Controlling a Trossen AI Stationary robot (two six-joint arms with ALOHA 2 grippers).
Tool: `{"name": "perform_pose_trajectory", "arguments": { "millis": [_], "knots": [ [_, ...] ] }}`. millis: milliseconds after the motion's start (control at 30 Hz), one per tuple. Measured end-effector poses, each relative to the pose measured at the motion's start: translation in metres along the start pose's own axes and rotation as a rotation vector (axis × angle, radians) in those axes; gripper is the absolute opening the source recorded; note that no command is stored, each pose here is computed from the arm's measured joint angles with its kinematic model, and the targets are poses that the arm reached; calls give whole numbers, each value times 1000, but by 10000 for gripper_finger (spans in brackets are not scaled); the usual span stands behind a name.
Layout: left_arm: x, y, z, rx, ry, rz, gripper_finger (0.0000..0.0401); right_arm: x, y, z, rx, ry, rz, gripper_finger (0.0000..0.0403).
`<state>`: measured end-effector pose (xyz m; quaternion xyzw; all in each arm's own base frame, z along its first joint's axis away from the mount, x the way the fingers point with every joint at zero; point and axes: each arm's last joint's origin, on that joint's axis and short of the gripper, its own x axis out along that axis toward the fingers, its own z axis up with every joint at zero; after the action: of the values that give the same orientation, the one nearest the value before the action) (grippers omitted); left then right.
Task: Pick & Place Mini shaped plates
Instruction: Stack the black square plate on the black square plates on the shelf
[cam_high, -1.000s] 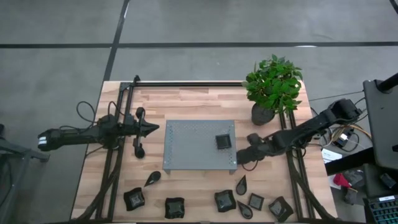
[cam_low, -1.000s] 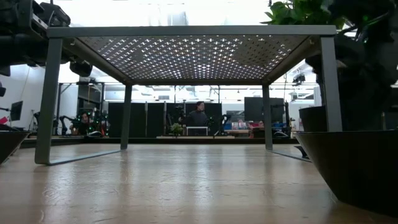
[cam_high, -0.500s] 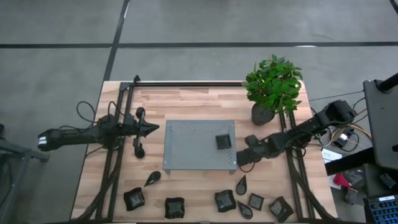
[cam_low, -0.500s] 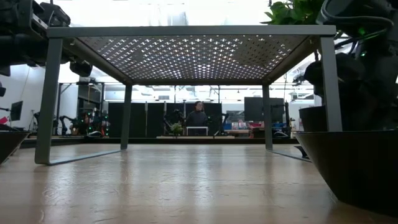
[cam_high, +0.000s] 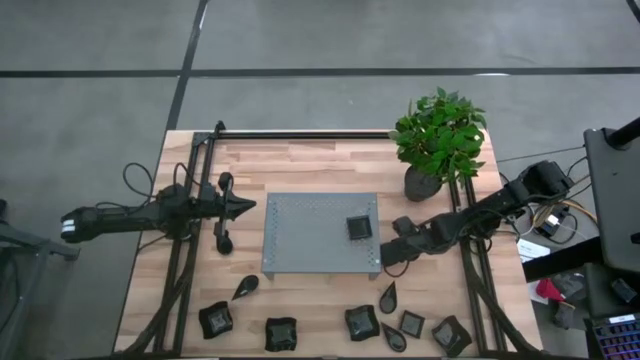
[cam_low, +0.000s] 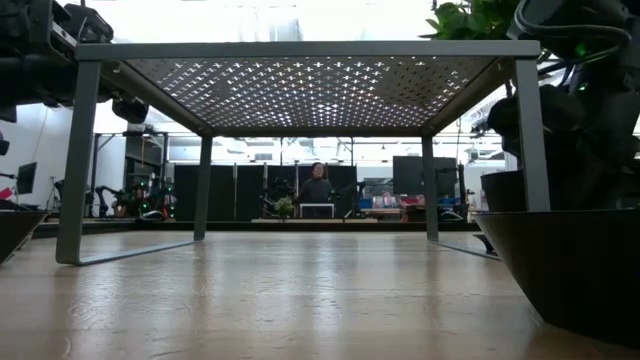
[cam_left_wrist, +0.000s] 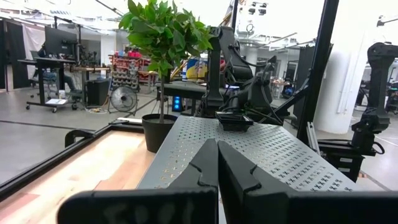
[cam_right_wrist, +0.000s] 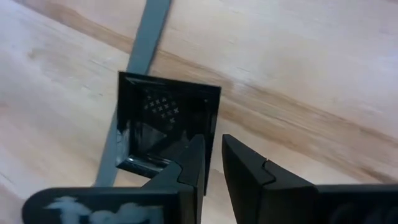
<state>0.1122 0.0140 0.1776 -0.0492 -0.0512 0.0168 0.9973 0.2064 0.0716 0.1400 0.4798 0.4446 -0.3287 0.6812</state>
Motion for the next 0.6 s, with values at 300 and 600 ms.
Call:
{"name": "perform_pose_trajectory", "arguments": {
  "millis": [300, 600],
  "knots": [
    [0, 0, 0, 0, 0, -1, 0, 2, 1, 0, -5, -5, 10, 51],
    [0, 0, 0, 0, 0, 0, 0, 5, -1, 0, -13, -5, 6, 22]
  ]
}}
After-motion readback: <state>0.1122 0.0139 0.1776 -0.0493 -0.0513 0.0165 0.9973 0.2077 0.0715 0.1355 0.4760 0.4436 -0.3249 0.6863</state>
